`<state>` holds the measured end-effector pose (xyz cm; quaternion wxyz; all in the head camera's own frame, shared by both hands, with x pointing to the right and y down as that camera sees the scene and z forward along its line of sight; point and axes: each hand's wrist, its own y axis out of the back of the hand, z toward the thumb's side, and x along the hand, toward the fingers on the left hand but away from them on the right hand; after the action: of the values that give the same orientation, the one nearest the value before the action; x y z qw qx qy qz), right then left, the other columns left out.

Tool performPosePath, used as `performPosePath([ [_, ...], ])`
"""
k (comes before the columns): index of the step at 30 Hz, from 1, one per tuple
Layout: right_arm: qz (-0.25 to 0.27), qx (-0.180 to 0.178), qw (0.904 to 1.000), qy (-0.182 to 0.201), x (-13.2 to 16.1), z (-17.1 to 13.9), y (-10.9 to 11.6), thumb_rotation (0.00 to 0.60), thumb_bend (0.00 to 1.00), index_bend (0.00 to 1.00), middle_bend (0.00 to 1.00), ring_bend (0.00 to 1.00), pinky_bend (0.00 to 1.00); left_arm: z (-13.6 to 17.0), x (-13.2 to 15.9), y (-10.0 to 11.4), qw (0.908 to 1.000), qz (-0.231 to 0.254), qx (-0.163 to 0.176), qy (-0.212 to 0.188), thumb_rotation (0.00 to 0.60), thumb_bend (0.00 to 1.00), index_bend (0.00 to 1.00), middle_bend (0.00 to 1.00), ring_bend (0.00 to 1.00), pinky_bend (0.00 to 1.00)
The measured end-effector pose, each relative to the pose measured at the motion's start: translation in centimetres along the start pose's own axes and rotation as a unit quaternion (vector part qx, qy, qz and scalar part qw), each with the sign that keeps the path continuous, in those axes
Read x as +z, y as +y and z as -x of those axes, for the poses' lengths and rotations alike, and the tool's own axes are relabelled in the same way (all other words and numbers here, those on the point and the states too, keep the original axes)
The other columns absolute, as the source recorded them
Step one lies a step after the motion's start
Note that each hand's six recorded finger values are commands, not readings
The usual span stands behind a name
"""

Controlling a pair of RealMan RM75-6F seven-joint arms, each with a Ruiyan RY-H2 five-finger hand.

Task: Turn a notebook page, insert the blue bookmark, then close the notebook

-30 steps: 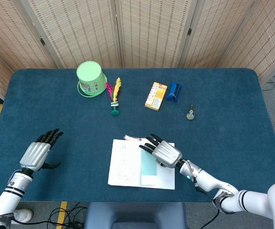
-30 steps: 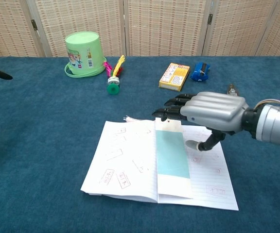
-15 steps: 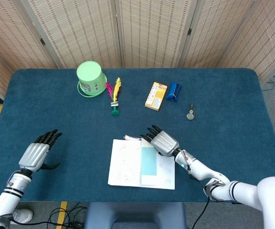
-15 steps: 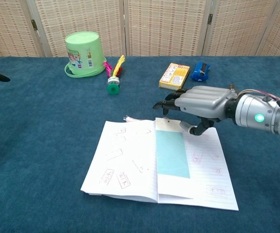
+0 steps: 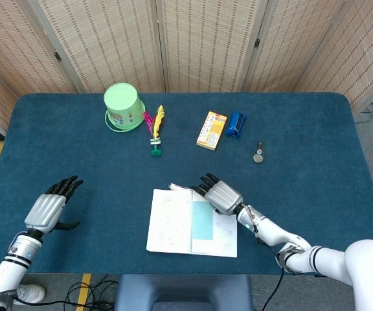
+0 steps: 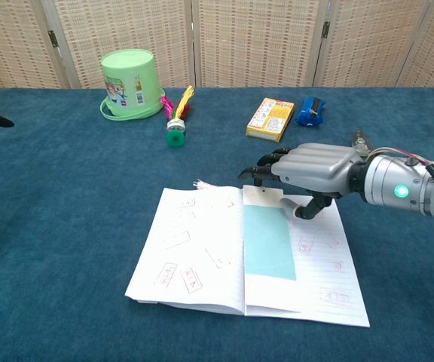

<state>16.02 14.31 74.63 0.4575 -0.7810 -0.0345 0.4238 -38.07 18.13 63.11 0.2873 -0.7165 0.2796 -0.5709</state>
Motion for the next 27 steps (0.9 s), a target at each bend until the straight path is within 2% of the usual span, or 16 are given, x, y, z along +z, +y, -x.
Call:
performPosePath([
  [17, 0.0, -0.001, 1.0, 0.008, 0.3, -0.9, -0.3, 0.6, 0.6, 0.0, 0.2, 0.0, 0.0, -0.1, 0.2, -0.1, 1.0, -0.002, -0.003, -0.002, 0.6, 0.23, 0.01, 0.0, 0.04, 0.16],
  [24, 0.0, -0.021, 0.9998, -0.002, -0.2, -1.2, 0.7, 0.6, 0.58, 0.0, 0.17, 0.0, 0.0, -0.1, 0.3, -0.1, 1.0, -0.003, -0.001, -0.004, 0.6, 0.23, 0.01, 0.0, 0.04, 0.16],
  [27, 0.005, -0.032, 0.9995, -0.001, 0.1, -1.6, 1.2, 0.6, 0.53, 0.0, 0.14, 0.0, 0.0, -0.1, 0.3, 0.0, 1.0, -0.003, 0.001, -0.004, 0.6, 0.23, 0.01, 0.0, 0.04, 0.16],
])
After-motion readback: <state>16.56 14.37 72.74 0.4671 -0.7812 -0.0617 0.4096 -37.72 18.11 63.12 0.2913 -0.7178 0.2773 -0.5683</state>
